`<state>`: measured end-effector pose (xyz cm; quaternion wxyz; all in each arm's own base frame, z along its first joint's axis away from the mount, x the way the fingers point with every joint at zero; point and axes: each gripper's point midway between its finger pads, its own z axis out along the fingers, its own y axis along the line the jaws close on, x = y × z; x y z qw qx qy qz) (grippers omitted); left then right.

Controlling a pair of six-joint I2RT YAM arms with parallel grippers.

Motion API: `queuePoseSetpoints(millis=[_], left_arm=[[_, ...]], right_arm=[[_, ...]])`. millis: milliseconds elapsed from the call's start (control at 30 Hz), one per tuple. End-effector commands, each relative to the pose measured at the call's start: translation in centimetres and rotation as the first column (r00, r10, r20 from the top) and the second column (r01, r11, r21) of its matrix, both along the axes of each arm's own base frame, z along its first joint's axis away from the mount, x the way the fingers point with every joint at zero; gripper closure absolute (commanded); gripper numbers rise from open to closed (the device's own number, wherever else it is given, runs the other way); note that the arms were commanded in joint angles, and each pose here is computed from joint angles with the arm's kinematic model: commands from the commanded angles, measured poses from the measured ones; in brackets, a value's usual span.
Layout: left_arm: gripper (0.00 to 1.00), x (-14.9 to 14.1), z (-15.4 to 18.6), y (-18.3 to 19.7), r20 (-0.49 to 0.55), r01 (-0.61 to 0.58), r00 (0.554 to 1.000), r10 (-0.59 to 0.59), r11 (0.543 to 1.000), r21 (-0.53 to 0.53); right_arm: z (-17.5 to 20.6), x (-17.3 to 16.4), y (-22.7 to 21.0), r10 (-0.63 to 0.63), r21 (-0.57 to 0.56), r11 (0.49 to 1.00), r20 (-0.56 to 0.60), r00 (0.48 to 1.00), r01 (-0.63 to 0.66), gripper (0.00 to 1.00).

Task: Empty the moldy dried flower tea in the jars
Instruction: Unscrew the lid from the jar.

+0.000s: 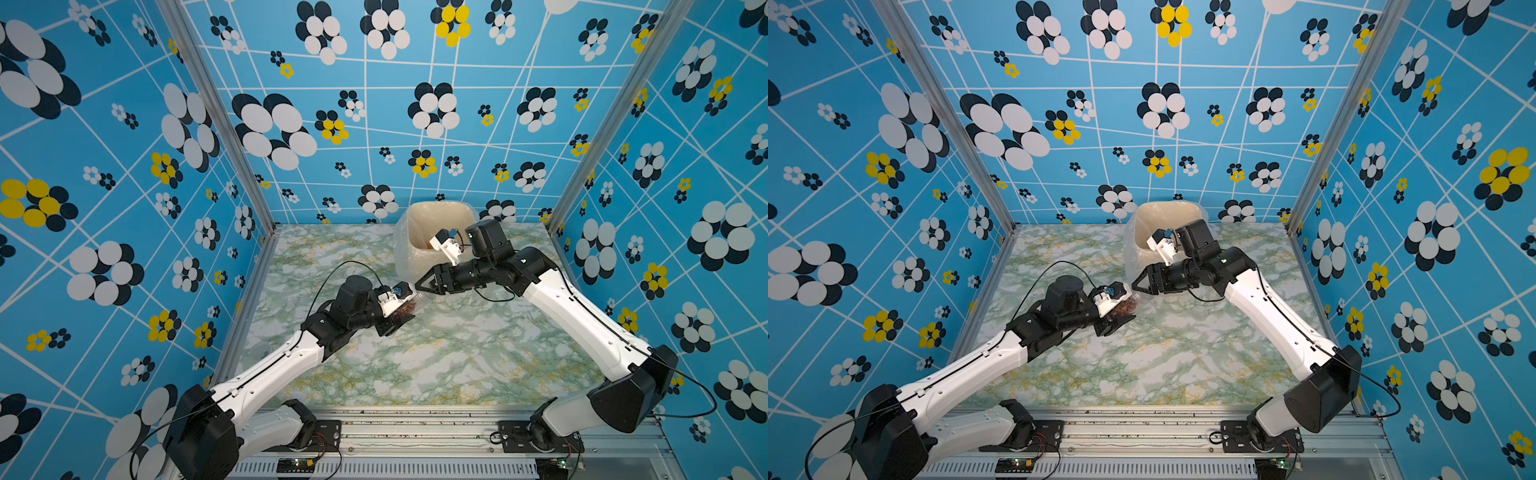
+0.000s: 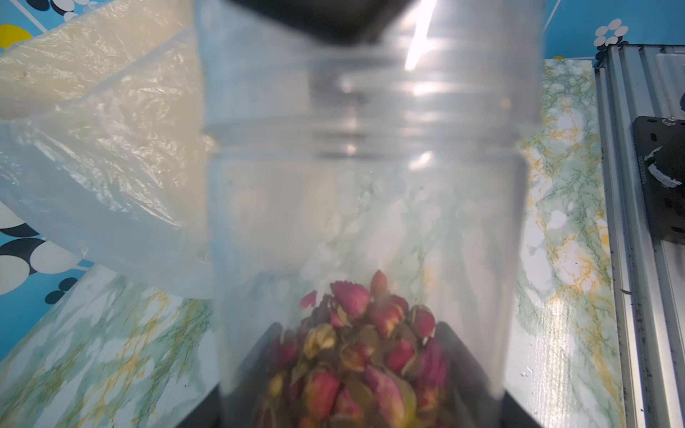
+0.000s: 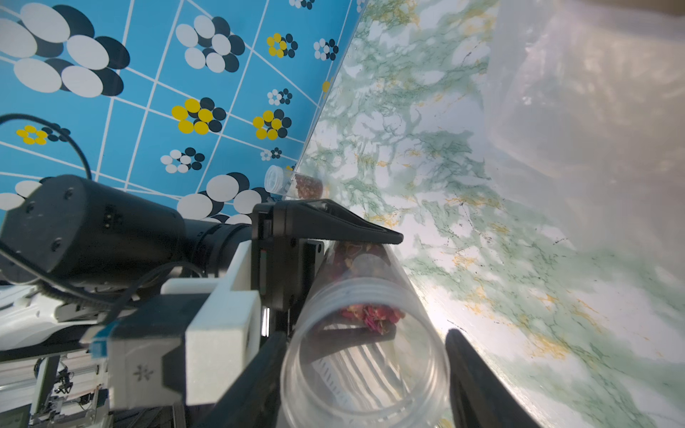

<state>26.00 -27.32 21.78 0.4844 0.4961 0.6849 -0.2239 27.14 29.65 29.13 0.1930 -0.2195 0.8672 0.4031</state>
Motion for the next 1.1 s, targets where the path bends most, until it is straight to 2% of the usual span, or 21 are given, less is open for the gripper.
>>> queuePoseSetpoints(millis=[0, 100, 233, 333, 433, 733, 1067], left_arm=[[0.82, -0.9, 2.3, -1.7, -0.003, 0.094, 0.995, -0.095, 0.992, -0.079], [0.82, -2.4, 2.3, -2.6, -0.056, 0.182, 0.980, -0.189, 0.976, -0.116], [0.83, -4.8, 2.7, -3.5, -0.131, 0.310, 0.932, -0.338, 0.931, -0.193], [0.84, -5.9, 3.0, -3.9, -0.173, 0.362, 0.897, -0.407, 0.900, -0.241], [0.83, -6.6, 3.2, -4.0, -0.196, 0.392, 0.872, -0.449, 0.879, -0.271], [0.83, -7.6, 3.7, -4.0, -0.244, 0.431, 0.819, -0.520, 0.837, -0.337], [0.83, -7.2, 3.3, -3.9, -0.257, 0.417, 0.821, -0.509, 0.844, -0.338]], right_arm=[[1.3, -2.3, 0.4, 0.147, 0.011, 0.989, 0.076, 0.986, -0.148, 0.54], [1.3, -3.4, 0.0, 0.272, -0.043, 0.962, 0.196, 0.942, -0.269, 0.63], [1.9, -4.3, -0.7, 0.412, -0.134, 0.910, 0.383, 0.827, -0.392, 0.77], [1.9, -4.0, -1.2, 0.473, -0.224, 0.881, 0.484, 0.737, -0.418, 0.79], [1.6, -4.0, -1.4, 0.522, -0.279, 0.852, 0.520, 0.676, -0.443, 0.79], [0.1, -3.6, -1.4, 0.612, -0.370, 0.789, 0.540, 0.578, -0.490, 0.74], [1.0, -3.2, -1.3, 0.572, -0.374, 0.814, 0.652, 0.499, -0.444, 0.74]])
